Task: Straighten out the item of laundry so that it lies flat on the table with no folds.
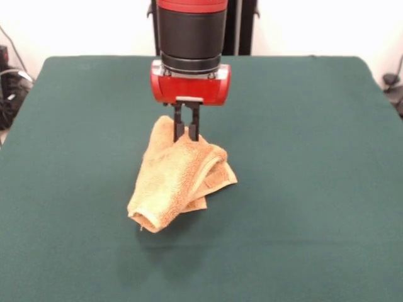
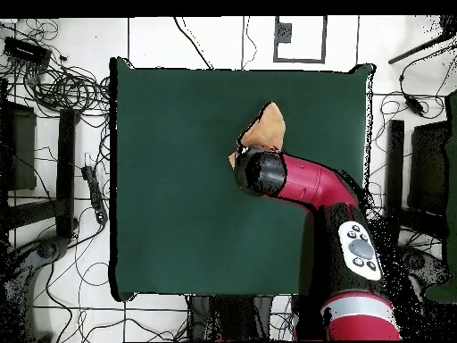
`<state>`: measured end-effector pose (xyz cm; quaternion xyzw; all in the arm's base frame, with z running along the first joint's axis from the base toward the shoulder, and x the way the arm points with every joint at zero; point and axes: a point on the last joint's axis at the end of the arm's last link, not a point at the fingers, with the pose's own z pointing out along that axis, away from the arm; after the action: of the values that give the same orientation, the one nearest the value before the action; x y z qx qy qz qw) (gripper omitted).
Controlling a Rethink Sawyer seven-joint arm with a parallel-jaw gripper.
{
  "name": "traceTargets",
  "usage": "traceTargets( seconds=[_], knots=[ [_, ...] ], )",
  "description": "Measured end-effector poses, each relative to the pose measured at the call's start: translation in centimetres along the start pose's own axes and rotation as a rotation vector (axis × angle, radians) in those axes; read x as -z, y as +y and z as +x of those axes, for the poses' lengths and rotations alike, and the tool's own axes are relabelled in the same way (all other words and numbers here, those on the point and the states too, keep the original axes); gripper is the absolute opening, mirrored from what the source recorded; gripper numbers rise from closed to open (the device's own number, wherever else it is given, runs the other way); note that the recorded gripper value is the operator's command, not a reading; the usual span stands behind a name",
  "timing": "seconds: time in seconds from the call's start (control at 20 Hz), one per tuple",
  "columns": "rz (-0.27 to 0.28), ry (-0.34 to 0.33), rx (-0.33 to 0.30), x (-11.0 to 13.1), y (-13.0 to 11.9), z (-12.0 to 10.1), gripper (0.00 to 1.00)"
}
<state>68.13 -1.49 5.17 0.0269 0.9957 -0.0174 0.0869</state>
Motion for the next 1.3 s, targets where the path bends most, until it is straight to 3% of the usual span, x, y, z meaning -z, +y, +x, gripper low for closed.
traceTargets(
  seconds=[0.3,1.0,1.3],
  knots=[
    [-0.002,-0.006,0.013,1.0,0.9,0.1,0.00],
    [-0.030,-0.060,0.015,5.9,3.3,-1.1,0.00],
    [-0.049,-0.066,-0.011,7.7,2.2,-0.7,0.00]
  ],
)
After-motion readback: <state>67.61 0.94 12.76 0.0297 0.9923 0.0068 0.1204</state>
